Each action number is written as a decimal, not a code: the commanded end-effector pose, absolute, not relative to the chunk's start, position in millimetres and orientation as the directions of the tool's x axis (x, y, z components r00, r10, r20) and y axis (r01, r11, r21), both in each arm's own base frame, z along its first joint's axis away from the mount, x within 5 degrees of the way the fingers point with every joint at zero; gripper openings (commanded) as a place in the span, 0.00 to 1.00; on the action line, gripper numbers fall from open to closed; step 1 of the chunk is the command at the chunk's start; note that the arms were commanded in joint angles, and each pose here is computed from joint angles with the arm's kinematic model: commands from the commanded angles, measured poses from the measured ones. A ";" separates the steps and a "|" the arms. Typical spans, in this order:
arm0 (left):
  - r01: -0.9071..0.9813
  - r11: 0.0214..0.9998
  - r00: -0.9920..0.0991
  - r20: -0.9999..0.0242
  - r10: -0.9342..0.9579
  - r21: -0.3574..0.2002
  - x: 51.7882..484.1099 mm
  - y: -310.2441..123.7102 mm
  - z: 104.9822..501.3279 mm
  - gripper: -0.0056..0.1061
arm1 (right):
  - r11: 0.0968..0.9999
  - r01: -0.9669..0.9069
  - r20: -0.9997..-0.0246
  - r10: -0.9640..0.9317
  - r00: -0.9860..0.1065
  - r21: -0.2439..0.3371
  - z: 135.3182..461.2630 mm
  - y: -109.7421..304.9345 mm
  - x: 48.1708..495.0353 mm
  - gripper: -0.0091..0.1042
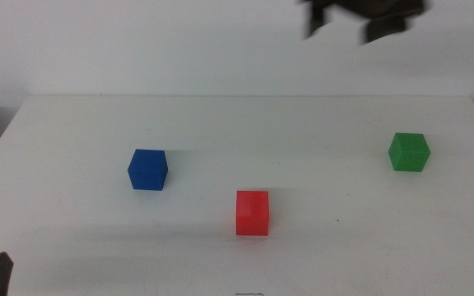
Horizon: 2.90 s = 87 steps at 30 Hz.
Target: Stack red cubes first, then green, then blue cubes in a specific spot.
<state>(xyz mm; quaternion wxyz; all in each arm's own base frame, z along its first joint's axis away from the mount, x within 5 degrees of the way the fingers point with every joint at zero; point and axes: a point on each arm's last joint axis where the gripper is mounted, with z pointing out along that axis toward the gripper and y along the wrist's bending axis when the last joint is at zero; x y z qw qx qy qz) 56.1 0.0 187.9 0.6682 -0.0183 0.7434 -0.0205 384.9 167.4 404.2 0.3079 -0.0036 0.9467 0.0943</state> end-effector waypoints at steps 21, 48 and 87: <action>0.012 0.998 -0.002 -0.998 -0.066 -0.066 55.0 -0.5 197.5 0.89 | 0.988 0.137 -0.512 0.154 -0.845 0.070 382.5 12.3 421.4 0.79; 0.012 0.998 -0.002 -0.998 -0.066 -0.066 55.0 -0.5 197.5 0.89 | 0.992 0.119 -0.209 0.123 -0.970 0.033 251.7 16.4 460.8 0.79; 0.012 0.998 -0.002 -0.998 -0.066 -0.066 55.0 -0.5 197.5 0.89 | 0.993 0.045 -0.335 0.081 -0.939 0.114 324.3 162.0 321.6 0.07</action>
